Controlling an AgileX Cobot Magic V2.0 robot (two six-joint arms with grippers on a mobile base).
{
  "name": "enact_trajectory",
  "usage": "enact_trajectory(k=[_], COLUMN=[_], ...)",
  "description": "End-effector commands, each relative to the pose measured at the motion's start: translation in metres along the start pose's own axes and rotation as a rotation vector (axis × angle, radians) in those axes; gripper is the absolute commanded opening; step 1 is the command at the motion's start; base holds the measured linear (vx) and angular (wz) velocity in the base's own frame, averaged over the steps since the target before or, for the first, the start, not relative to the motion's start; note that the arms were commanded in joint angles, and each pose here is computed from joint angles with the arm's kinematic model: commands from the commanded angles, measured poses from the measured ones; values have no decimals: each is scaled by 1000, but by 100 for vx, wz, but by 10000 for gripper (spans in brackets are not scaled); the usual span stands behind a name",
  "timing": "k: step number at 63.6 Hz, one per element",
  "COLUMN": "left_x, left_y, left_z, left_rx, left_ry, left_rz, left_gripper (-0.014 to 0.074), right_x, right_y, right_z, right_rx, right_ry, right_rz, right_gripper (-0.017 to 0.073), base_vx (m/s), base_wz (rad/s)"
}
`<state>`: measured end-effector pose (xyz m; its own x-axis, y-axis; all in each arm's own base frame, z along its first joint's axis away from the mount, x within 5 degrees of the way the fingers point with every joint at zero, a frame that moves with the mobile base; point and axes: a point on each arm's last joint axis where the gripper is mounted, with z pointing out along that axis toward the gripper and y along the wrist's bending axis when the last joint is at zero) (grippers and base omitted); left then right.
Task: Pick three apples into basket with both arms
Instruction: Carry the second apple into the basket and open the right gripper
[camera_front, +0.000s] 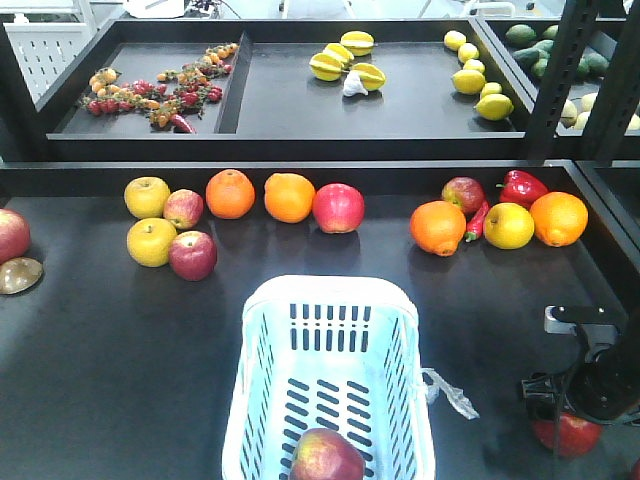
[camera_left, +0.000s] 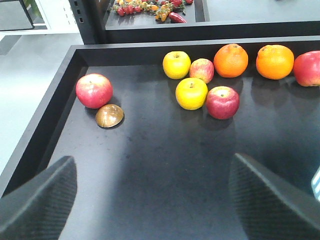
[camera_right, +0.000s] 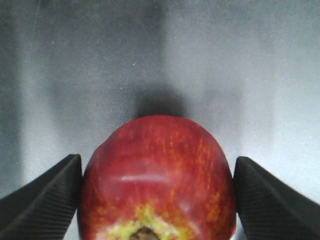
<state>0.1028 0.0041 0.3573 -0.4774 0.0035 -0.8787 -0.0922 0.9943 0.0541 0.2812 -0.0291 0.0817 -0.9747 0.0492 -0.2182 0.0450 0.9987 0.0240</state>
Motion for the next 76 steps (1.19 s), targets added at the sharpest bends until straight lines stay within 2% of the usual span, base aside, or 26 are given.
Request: enact_trajectory(k=[1, 9, 33, 40, 55, 76], left_x=[-11, -11, -11, -11, -11, -11], left_y=[0, 0, 0, 0, 0, 0], left_z=[-4, -4, -4, -4, -4, -4], left_rx=[9, 9, 9, 9, 9, 9], left_ry=[-73, -73, -73, -73, -73, -73], left_rz=[1, 1, 1, 1, 1, 1], left_gripper=[585, 585, 585, 585, 585, 585], right_x=[-3, -5, -2, 3, 32, 68], right_y=[1, 2, 12, 32, 96, 142], right_z=[-9, -22, -107, -133, -171, -206], right_rx=[-13, -23, -55, -82, -197, -346], right_ry=[-3, -32, -182, -245, -282, -356], right_rz=[31, 49, 26, -52, -319, -444], right_gripper=[349, 347, 349, 349, 349, 349], base_vx=[0, 0, 0, 0, 0, 0], base_wz=[0, 0, 0, 0, 0, 0])
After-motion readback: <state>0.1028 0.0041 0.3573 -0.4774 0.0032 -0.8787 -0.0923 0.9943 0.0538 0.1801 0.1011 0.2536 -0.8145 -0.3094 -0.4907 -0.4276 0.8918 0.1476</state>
